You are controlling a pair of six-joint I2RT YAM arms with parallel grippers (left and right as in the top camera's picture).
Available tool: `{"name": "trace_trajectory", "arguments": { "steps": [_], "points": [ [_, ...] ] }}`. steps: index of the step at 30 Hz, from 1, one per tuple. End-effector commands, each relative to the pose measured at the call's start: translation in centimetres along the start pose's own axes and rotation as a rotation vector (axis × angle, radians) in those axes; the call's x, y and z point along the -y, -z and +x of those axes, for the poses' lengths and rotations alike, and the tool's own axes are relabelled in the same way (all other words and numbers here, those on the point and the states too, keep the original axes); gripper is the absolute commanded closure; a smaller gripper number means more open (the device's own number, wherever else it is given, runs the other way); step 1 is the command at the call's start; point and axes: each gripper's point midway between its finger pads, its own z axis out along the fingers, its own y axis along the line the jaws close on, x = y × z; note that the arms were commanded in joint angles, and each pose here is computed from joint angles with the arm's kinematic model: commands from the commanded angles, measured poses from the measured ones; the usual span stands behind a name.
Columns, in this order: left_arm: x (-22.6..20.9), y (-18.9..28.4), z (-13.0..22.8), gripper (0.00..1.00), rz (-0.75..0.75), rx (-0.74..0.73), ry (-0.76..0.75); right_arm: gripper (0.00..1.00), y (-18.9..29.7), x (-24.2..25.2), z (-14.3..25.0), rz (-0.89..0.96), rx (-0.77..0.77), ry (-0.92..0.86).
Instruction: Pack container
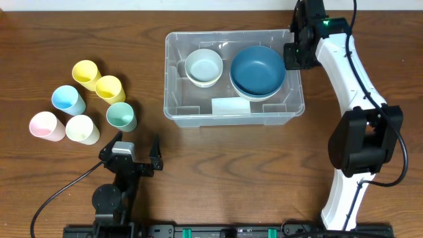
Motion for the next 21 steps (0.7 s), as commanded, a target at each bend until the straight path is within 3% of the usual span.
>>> {"name": "trace_trajectory", "arguments": {
  "steps": [1,6,16,21],
  "points": [
    [0.0,-0.1,1.6,0.02,0.007,-0.046,-0.011,0.94,-0.7,1.1,0.3,0.041,-0.015,0.068],
    [0.0,-0.1,1.6,0.02,0.007,-0.046,-0.011,0.63,-0.6,1.1,0.1,0.041,-0.011,0.075],
    [0.0,-0.1,1.6,0.02,0.007,-0.046,-0.011,0.52,1.8,-0.1,-2.1,-0.024,0.059,0.072],
    [0.0,-0.1,1.6,0.02,0.006,-0.046,-0.011,0.39,6.3,-1.3,-4.6,-0.103,0.147,0.068]
  ]
}}
